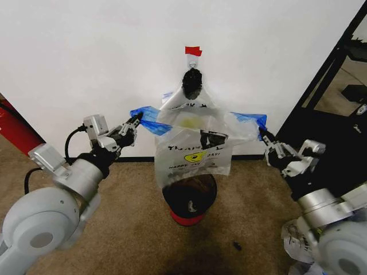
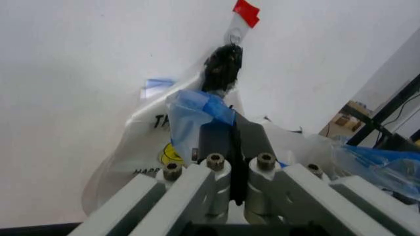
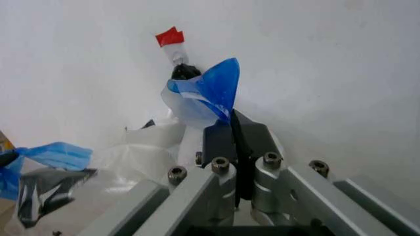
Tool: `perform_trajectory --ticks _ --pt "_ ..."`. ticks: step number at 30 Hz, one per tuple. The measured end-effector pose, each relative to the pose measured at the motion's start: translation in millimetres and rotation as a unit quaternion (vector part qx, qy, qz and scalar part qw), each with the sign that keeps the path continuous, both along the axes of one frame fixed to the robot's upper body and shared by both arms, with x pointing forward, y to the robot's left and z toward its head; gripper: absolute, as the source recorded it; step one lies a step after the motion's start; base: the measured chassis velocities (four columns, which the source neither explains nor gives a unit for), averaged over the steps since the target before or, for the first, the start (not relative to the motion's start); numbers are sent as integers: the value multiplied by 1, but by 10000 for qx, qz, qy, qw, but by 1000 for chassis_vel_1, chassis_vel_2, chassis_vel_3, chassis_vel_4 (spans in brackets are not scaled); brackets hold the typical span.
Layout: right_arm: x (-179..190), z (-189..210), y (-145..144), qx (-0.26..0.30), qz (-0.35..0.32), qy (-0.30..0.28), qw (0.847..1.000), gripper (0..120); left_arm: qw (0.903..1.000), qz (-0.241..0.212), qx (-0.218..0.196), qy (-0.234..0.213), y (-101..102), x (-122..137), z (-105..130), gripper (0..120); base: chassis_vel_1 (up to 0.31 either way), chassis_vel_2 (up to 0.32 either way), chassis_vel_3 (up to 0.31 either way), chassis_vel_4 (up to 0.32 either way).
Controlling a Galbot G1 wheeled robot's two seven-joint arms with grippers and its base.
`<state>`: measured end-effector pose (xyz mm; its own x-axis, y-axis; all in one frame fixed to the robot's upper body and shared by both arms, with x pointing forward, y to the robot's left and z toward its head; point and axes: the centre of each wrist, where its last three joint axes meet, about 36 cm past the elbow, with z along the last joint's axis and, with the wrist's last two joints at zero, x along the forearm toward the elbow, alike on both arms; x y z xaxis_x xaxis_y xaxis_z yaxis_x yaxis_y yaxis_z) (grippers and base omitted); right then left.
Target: Pick up the garbage bag from the wall and place it over the trash bin.
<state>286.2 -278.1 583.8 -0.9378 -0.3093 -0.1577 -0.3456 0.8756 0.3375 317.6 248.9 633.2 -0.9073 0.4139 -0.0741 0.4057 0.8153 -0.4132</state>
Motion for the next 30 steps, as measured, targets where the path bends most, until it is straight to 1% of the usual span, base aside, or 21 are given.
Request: perform_trajectory --ticks 3,7,10,11,16,19,21,24,25,30 --pt "-1 -2 2 67 12 57 10000 0 10000 -17 -20 60 -3 -1 -5 0 0 0 0 0" --pt "-7 -21 21 310 95 273 9991 0 9997 -57 -91 238 -13 -6 -23 0 0 0 0 0" --pt "-10 -30 39 472 210 348 9981 0 9996 -85 -157 210 -22 -9 -31 0 0 0 0 0" --pt "-10 -30 39 472 210 348 9981 0 9996 -85 -157 210 -22 -9 -31 0 0 0 0 0" --pt "-12 -36 60 676 377 352 9964 0 9993 -143 -276 191 -33 -13 -41 0 0 0 0 0" --pt "-9 -43 64 680 359 409 9962 0 9990 -175 -356 226 -38 -15 -44 0 0 0 0 0" --pt "-5 -52 65 660 300 499 9961 0 9984 -169 -420 334 -42 -14 -52 0 0 0 0 0" --pt "3 -70 66 592 148 642 9961 0 9974 -50 -461 556 -47 -8 -71 0 0 0 0 0" --pt "3 -70 66 592 148 642 9961 0 9974 -50 -461 556 -47 -8 -71 0 0 0 0 0" --pt "11 -97 65 396 -114 796 9960 0 9953 105 -496 830 -49 2 -90 0 0 0 0 0"
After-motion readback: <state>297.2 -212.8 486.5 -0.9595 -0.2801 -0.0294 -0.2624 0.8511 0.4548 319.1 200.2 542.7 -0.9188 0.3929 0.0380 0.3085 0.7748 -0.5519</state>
